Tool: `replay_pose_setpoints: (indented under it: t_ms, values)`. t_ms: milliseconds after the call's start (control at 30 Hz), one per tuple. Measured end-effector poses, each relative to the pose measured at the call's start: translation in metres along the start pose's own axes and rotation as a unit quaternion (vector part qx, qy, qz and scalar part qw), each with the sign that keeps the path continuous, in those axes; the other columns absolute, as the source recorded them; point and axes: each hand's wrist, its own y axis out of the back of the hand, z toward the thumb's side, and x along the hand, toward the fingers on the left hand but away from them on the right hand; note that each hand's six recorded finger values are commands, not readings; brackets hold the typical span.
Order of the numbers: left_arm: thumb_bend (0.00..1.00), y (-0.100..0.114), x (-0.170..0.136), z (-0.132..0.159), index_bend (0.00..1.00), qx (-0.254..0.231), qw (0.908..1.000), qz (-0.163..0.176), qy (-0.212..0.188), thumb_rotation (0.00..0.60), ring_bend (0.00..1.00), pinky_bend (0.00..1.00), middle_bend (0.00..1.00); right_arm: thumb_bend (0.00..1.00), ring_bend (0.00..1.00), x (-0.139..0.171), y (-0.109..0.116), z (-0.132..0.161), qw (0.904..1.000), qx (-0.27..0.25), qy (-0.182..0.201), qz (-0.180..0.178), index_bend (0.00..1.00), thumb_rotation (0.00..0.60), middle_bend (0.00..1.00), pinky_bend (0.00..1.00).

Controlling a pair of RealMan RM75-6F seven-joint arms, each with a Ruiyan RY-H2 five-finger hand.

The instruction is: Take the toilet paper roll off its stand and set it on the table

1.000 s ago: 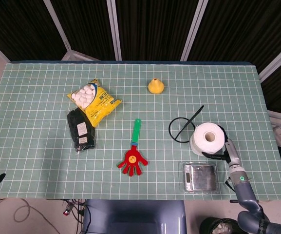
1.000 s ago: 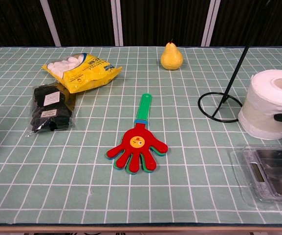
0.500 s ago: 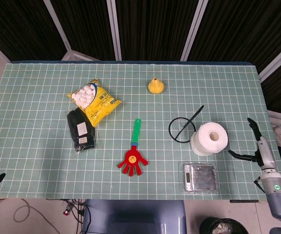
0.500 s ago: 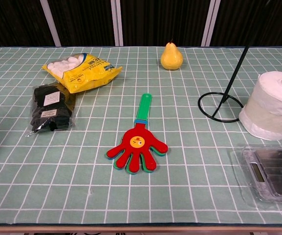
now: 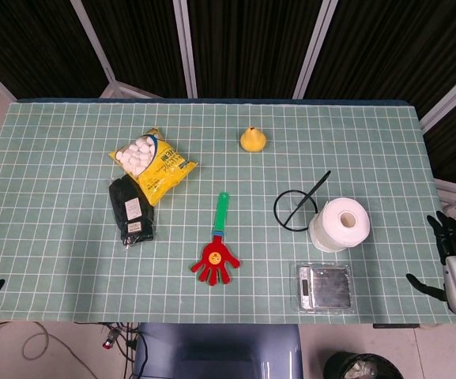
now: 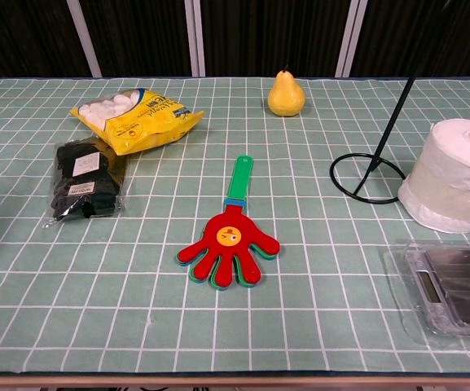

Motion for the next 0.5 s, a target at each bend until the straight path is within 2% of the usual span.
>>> replay_pose_setpoints:
  t_ms: [133, 500]
  values:
    - [0.12, 0.001, 0.0, -0.001, 0.13, 0.001, 1.0, 0.002, 0.001, 0.6, 0.0, 0.0, 0.0, 0.0, 0.0, 0.012, -0.002, 0.002, 0.9995, 0.029, 0.012, -0.003, 0.0, 0.6, 0.0, 0.0]
    - [0.12, -0.001, 0.001, 0.001, 0.13, 0.003, 1.0, 0.001, -0.004, 0.6, 0.0, 0.0, 0.0, 0.0, 0.0, 0.015, -0.01, 0.007, 0.9993, 0.015, 0.021, 0.027, 0.0, 0.6, 0.0, 0.0]
